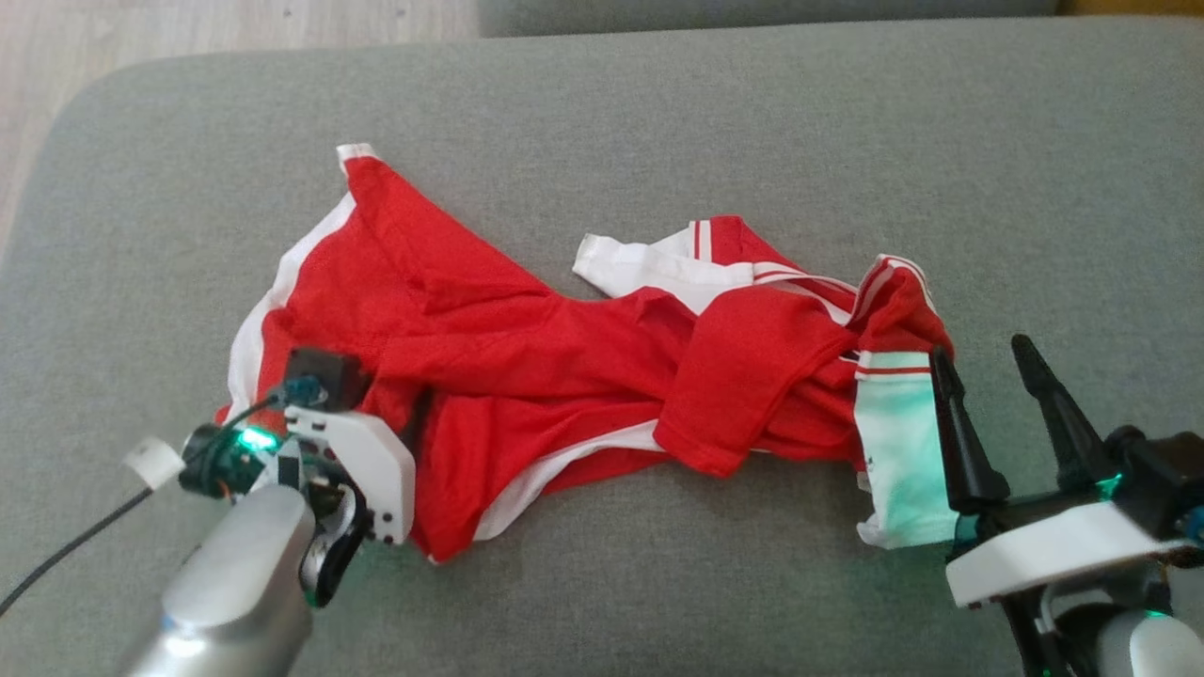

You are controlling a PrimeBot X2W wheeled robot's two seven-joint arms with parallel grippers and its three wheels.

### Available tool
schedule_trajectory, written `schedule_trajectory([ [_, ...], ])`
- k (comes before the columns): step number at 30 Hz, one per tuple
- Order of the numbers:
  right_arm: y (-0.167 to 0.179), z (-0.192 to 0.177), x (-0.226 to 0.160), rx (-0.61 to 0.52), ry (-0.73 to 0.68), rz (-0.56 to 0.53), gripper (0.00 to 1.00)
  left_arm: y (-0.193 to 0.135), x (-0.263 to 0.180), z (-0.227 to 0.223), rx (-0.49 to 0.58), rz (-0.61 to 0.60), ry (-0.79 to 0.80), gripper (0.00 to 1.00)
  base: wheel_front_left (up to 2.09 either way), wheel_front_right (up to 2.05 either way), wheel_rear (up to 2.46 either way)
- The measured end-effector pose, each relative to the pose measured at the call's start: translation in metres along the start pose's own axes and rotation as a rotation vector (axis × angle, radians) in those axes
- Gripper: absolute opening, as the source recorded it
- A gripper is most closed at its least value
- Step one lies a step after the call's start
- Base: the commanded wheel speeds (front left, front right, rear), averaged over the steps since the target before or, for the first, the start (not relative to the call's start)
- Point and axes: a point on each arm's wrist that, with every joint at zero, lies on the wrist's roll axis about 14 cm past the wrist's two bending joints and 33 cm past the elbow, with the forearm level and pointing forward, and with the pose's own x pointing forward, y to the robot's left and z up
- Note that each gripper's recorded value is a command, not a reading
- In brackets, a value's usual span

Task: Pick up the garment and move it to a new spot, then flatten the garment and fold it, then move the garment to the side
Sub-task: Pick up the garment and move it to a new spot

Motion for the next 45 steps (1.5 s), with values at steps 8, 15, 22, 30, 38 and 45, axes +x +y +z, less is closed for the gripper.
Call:
schedule_trajectory([
  [8, -0.007, -0.001, 0.000, 0.010, -0.010, -0.019, 1.00, 0.003, -0.007, 0.077, 0.061, 0.007, -0.287, 0.00, 0.00, 0.00, 0.00],
  [15, 0.005, 0.004, 0.005, 0.029, -0.034, 0.022, 1.00, 0.042, -0.085, 0.191, 0.139, 0.150, -0.648, 0.00, 0.00, 0.00, 0.00],
  [22, 0.017, 0.004, 0.011, 0.035, -0.034, 0.064, 1.00, 0.097, -0.168, 0.242, 0.193, 0.351, -0.794, 0.00, 0.00, 0.00, 0.00],
  [30, 0.025, -0.006, 0.020, 0.042, -0.007, 0.091, 1.00, 0.181, -0.185, 0.209, 0.043, 0.533, -0.674, 0.00, 0.00, 0.00, 0.00],
  [38, 0.024, -0.012, 0.044, 0.022, 0.017, 0.095, 1.00, 0.218, -0.106, 0.060, -0.277, 0.553, -0.389, 0.00, 0.00, 0.00, 0.00],
  [45, 0.020, -0.024, 0.055, 0.008, 0.064, 0.086, 1.00, 0.183, -0.056, 0.009, -0.411, 0.502, -0.379, 1.00, 0.00, 0.00, 0.00],
])
